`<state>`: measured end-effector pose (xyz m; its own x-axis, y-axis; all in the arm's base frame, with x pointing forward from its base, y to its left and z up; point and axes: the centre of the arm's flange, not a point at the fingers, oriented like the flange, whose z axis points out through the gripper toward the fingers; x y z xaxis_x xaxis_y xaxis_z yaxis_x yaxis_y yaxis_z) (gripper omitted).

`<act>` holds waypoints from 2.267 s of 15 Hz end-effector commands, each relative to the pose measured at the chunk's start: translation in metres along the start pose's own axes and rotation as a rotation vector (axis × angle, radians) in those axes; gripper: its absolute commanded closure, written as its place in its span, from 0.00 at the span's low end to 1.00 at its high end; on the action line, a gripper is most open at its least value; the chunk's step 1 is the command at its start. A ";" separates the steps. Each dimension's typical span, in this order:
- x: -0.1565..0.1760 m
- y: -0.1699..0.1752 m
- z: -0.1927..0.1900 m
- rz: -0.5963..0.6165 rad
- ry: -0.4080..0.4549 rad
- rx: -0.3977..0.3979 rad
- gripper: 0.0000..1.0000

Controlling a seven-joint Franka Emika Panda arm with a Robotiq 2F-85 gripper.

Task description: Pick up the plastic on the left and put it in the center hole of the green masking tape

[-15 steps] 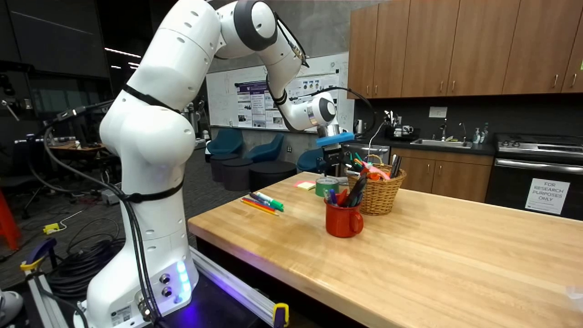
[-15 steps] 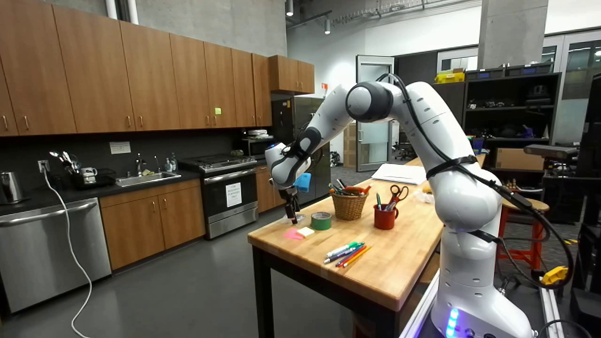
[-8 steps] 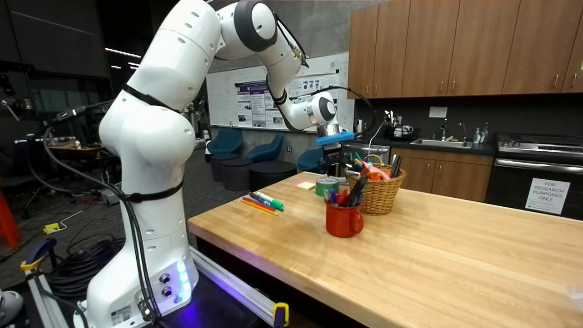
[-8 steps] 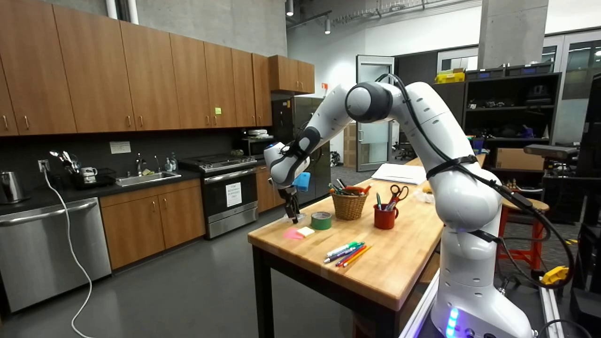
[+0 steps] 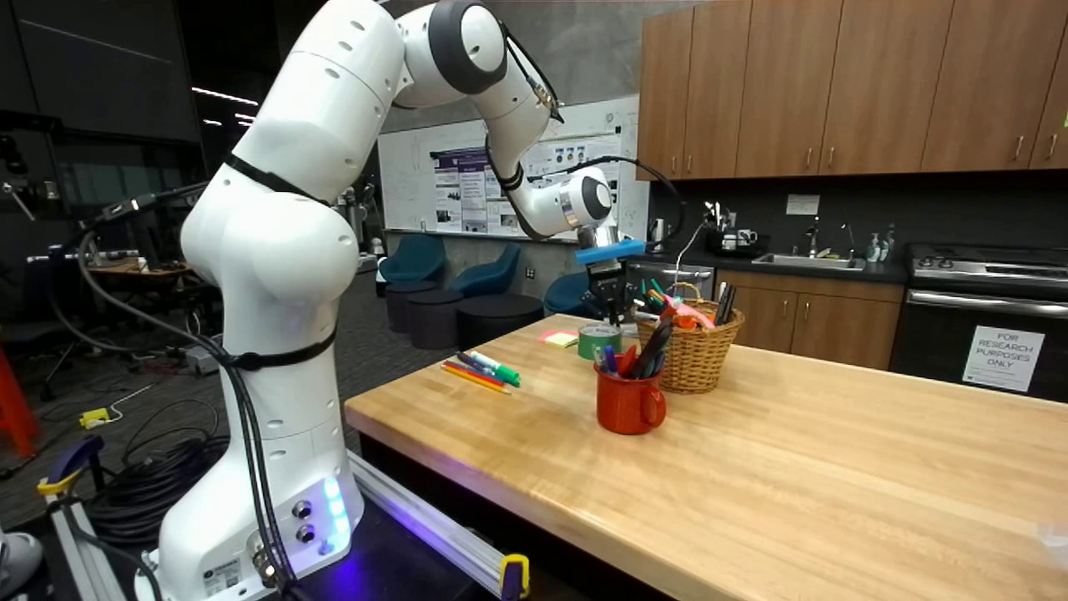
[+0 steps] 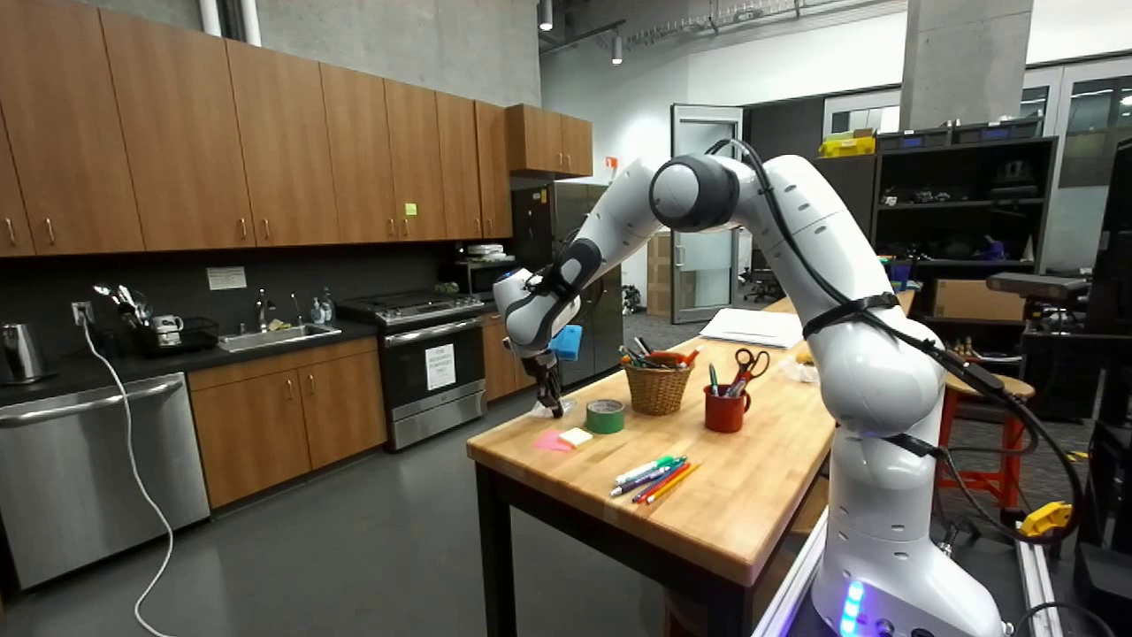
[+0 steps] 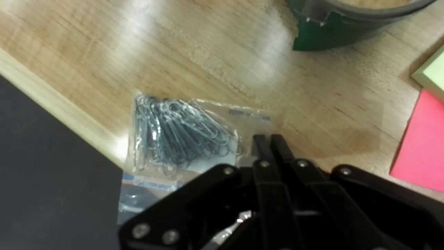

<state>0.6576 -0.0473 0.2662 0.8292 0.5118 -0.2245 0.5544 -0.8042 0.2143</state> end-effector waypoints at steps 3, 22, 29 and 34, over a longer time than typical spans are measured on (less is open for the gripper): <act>-0.002 -0.001 0.001 0.006 0.002 0.014 1.00; -0.071 -0.038 -0.072 0.192 0.285 0.135 1.00; -0.098 -0.046 -0.115 0.270 0.398 0.146 1.00; -0.117 -0.049 -0.140 0.316 0.460 0.132 1.00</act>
<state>0.5666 -0.0264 0.3986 0.9175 0.3262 0.2277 0.3173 -0.9453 0.0757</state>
